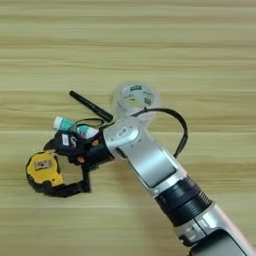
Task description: Move the objects on the table
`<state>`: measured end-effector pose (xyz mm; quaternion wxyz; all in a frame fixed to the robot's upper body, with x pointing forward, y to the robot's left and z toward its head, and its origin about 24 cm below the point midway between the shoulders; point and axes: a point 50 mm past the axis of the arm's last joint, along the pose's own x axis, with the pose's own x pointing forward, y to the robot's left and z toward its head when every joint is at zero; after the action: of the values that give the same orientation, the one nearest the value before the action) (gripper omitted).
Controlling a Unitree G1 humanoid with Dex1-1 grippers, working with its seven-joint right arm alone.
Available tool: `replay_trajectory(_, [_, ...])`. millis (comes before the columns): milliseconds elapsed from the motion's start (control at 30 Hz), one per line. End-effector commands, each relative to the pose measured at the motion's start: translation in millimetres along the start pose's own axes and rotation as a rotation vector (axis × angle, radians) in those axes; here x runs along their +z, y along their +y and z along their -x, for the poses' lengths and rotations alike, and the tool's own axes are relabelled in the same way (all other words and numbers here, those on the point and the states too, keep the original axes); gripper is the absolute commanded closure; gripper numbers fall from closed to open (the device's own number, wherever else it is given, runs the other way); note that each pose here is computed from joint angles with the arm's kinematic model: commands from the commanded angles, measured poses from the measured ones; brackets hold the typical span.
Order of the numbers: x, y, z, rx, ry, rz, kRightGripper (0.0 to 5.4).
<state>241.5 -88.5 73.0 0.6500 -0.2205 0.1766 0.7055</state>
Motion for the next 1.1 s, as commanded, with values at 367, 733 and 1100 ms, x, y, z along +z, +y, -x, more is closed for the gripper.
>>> replay_trajectory(367, [26.7, -23.1, -2.8, -0.151, 0.016, 0.16, 0.03])
replay_trajectory(733, [15.0, -22.3, -5.6, -0.102, 0.085, 0.096, 0.03])
replay_trajectory(1100, [9.5, -27.2, -6.6, -0.1, 0.094, 0.058, 0.18])
